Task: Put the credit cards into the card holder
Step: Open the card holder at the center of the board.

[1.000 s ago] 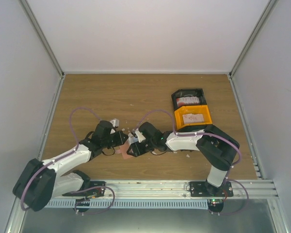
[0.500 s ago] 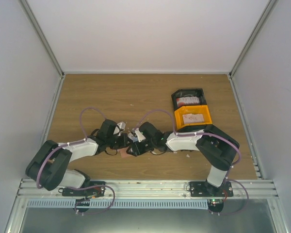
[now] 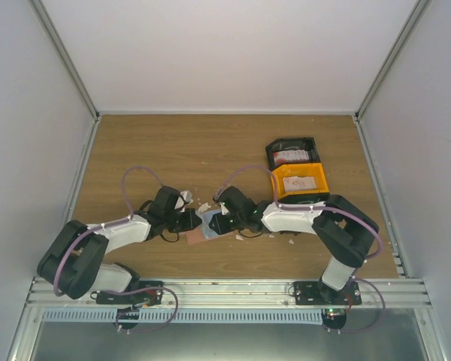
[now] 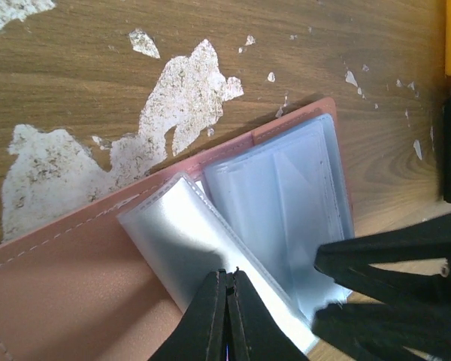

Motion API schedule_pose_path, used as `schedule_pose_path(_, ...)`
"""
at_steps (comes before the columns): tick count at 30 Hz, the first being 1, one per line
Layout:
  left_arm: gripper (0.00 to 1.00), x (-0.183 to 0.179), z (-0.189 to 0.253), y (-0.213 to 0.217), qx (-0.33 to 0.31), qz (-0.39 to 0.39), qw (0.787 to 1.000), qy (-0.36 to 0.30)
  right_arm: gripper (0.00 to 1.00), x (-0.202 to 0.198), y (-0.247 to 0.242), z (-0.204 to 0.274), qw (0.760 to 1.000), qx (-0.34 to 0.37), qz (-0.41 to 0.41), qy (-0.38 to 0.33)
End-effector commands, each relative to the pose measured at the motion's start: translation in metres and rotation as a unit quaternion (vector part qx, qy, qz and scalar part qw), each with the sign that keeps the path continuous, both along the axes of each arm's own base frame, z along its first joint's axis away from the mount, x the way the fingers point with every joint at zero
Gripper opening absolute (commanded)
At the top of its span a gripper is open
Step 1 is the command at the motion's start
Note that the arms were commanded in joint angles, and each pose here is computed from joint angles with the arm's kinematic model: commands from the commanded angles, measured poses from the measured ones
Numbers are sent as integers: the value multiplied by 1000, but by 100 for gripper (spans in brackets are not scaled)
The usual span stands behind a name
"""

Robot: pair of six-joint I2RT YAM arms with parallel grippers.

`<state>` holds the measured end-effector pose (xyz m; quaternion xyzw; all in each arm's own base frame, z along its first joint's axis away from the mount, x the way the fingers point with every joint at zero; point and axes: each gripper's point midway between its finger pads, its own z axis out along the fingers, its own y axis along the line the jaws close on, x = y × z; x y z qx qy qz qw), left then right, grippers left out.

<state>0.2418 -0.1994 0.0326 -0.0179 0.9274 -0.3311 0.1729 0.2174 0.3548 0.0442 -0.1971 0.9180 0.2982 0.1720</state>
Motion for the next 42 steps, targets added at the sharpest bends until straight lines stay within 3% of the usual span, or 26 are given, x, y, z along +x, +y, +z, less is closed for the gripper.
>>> schedule_pose_path(1,5,6,12,5,9,5,1000,-23,23,10,-5,-14,999,-39,-15,-1)
schedule_pose_path(6,5,6,25,3,-1,0,999,-32,16,9,3,-14,999,-35,7,1)
schedule_pose_path(14,5,12,59,1,-26,4,997,-75,17,-5,32,10,997,28,76,6)
schedule_pose_path(17,5,15,61,7,-23,18,996,-79,23,-12,41,13,993,54,98,21)
schedule_pose_path(22,6,15,60,10,-27,23,997,-75,44,-21,49,17,989,86,119,34)
schedule_pose_path(28,6,13,61,10,-39,23,996,-72,57,-33,61,28,979,127,156,33)
schedule_pose_path(32,6,14,62,14,-38,31,996,-74,65,-35,63,14,981,107,157,49)
schedule_pose_path(42,6,0,41,6,-65,14,997,-31,65,-29,46,-21,991,35,109,72)
